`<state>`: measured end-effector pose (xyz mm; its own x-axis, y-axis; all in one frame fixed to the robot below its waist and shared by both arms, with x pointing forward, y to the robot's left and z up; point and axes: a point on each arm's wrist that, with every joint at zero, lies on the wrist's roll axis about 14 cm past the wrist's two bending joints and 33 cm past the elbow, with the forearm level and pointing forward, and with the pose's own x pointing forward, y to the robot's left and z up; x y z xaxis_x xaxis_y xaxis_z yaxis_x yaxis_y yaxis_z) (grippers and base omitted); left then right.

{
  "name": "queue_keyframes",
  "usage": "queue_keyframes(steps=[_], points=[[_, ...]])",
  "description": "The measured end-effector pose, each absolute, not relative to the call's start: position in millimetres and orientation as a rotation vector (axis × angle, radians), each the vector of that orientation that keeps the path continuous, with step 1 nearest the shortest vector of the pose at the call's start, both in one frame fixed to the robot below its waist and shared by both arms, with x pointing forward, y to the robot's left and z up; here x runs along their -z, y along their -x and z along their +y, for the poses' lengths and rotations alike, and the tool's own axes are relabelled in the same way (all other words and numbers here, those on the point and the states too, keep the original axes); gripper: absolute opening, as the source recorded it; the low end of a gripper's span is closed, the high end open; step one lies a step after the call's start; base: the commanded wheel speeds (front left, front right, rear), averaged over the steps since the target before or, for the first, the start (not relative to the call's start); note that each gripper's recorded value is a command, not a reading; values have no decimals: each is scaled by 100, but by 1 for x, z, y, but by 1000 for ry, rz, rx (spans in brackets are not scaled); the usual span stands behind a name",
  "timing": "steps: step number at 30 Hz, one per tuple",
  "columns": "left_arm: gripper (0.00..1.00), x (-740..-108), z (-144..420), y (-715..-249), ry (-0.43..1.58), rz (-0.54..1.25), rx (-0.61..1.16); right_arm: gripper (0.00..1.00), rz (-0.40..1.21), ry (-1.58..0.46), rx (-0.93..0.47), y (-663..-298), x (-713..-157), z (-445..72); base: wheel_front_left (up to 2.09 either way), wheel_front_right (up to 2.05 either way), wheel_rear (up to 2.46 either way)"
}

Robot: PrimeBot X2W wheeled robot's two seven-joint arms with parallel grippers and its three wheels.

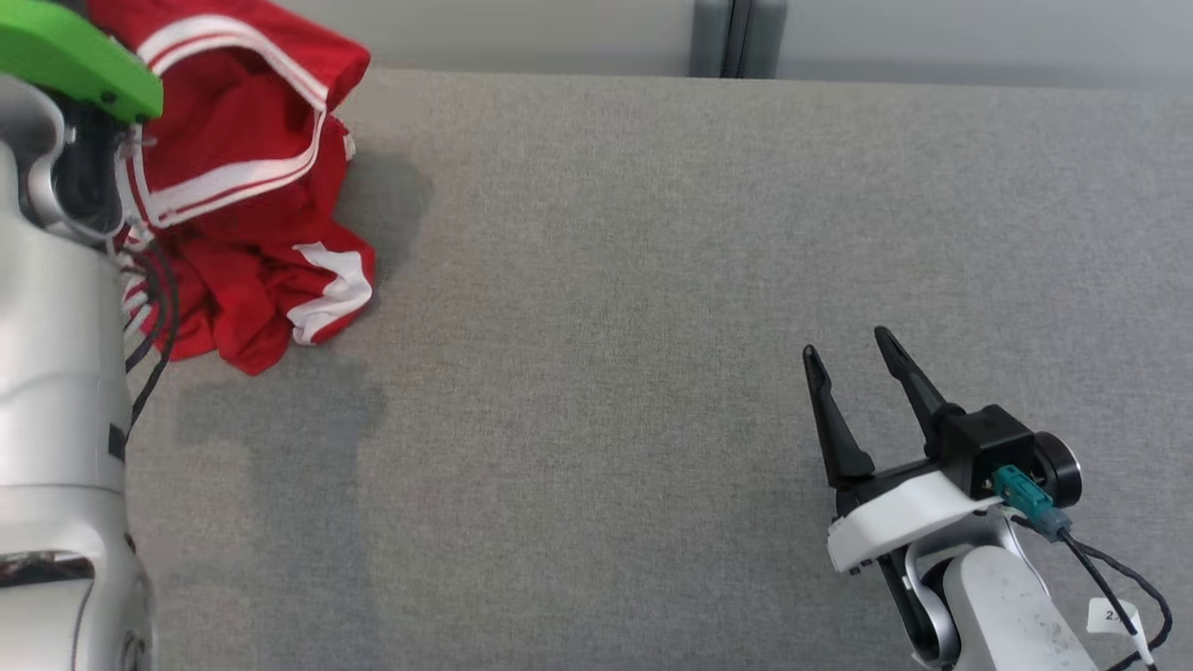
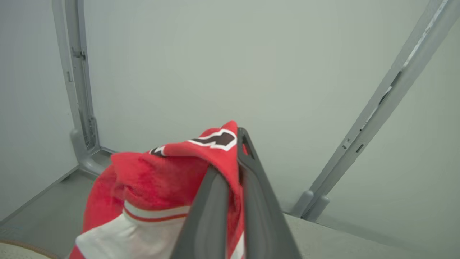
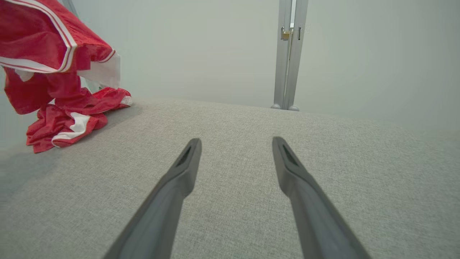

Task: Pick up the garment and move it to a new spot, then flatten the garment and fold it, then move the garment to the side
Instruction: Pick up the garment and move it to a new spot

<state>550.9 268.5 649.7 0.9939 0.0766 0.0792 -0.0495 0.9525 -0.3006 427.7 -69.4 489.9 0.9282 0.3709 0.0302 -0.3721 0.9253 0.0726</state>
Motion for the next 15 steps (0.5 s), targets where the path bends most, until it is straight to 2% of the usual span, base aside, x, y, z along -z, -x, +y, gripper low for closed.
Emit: queue_keyframes(steps=[4,7,15], points=[[0,-728,207,-541,323,-243,113,100,-43,-83,-361,-415,-501,-77,0,0,0],[0,-763,160,-530,309,-301,238,100,-65,-76,-340,-406,-509,-85,0,0,0],[0,-796,44,-508,319,-327,533,100,-122,-57,-229,-390,-529,-126,0,0,0]])
